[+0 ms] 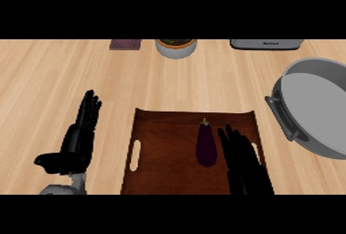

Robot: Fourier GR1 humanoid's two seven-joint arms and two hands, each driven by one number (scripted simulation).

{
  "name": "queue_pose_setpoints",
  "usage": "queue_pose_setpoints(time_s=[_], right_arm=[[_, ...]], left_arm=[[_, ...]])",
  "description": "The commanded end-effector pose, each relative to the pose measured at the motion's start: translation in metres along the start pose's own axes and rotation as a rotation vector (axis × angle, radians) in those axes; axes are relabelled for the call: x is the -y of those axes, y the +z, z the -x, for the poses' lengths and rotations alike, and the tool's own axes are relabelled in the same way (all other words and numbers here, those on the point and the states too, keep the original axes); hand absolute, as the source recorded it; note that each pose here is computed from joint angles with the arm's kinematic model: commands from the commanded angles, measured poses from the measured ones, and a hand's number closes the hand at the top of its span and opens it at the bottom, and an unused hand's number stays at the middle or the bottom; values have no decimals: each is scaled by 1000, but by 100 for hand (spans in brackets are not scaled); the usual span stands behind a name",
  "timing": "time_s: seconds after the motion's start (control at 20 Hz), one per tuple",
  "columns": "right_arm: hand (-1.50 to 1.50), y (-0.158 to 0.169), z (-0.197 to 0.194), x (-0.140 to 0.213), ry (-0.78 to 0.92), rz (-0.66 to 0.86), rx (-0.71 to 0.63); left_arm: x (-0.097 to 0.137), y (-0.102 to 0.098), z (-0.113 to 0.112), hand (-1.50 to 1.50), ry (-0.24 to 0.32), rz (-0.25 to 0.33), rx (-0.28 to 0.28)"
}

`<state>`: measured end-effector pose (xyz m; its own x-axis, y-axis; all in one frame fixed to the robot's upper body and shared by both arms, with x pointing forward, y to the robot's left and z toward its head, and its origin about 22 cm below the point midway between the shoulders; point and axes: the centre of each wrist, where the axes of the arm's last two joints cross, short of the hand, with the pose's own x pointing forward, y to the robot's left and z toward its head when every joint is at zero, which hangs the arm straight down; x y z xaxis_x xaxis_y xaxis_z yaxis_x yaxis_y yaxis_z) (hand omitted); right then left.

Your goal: Pick the eggplant from the tray and place it in the pot

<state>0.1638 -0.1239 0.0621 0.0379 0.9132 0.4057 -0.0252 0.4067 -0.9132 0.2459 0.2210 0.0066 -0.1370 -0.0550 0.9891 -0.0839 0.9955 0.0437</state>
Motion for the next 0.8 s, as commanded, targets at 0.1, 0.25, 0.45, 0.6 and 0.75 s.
queue_pose_setpoints(time_s=[0.1,0.25,0.45,0.6,0.75], right_arm=[[-150,-19,-33,-32,99,-101,-102],[-150,-38,-36,-20,103,-110,-166],[-150,-46,-16,-45,63,-142,-153],[-150,-47,-10,-38,76,-156,-150],[-150,-58,1,-38,81,-146,-152]], left_arm=[[4,2,11,0,11,-10,-4],[-3,3,-1,0,-2,-4,-15],[-12,-12,-1,0,6,-10,-10],[-4,20,3,0,26,-12,-1],[-1,0,10,0,-2,-16,-16]])
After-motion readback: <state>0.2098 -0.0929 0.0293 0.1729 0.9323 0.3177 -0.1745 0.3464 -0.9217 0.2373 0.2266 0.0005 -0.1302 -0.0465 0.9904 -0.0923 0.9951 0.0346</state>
